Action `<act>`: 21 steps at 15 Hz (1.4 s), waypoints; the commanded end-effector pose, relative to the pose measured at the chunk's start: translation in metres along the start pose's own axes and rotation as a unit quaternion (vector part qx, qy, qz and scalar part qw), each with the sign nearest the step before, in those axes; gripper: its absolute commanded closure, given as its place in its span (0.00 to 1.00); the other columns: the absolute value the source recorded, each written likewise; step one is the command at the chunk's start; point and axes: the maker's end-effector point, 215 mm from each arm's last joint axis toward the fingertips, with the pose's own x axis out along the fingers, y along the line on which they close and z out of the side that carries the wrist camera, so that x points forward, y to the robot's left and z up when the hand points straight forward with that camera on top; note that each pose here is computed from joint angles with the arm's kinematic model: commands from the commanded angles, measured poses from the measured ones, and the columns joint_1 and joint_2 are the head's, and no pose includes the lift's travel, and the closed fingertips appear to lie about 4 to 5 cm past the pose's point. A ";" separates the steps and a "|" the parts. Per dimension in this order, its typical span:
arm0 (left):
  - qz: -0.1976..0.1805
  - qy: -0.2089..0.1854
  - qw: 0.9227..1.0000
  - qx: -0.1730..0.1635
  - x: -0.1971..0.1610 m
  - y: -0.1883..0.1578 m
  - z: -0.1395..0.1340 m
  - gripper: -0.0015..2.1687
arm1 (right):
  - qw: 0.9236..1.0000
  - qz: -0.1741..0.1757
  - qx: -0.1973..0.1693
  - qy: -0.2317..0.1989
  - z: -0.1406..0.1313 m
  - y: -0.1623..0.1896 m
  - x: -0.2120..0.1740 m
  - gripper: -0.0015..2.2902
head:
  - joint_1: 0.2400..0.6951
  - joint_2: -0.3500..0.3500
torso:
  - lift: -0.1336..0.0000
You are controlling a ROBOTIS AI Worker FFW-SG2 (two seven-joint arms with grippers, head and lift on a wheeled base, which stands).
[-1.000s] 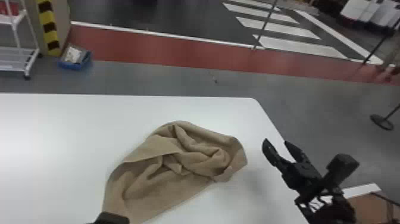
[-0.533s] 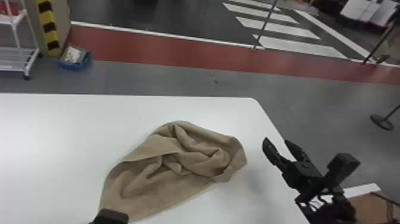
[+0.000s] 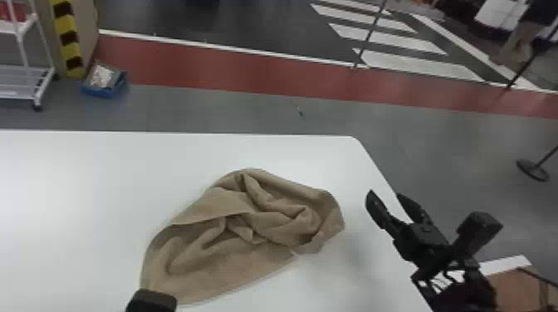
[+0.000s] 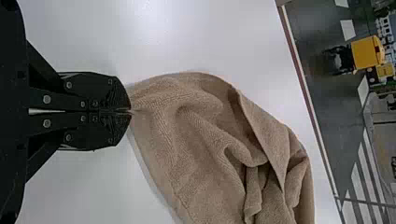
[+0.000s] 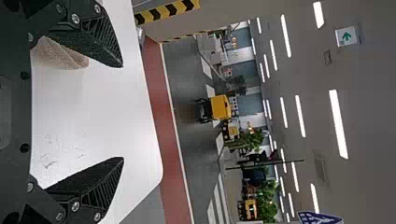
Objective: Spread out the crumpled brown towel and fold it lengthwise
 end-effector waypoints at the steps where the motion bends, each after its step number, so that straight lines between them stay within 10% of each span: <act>1: 0.004 -0.018 1.000 -0.009 -0.005 0.003 0.011 0.58 | 1.000 0.003 0.000 -0.003 0.004 0.004 -0.002 0.09 | 1.00 0.00 | 0.07; 6: 0.042 -0.093 0.994 -0.045 -0.016 0.029 0.057 0.58 | 1.000 0.026 -0.005 -0.002 0.004 0.031 0.001 0.09 | 1.00 0.00 | 0.07; 21: 0.041 -0.084 0.995 -0.044 -0.012 0.027 0.049 0.58 | 0.990 0.119 -0.003 0.076 -0.059 0.113 -0.038 0.14 | 1.00 0.00 | 0.07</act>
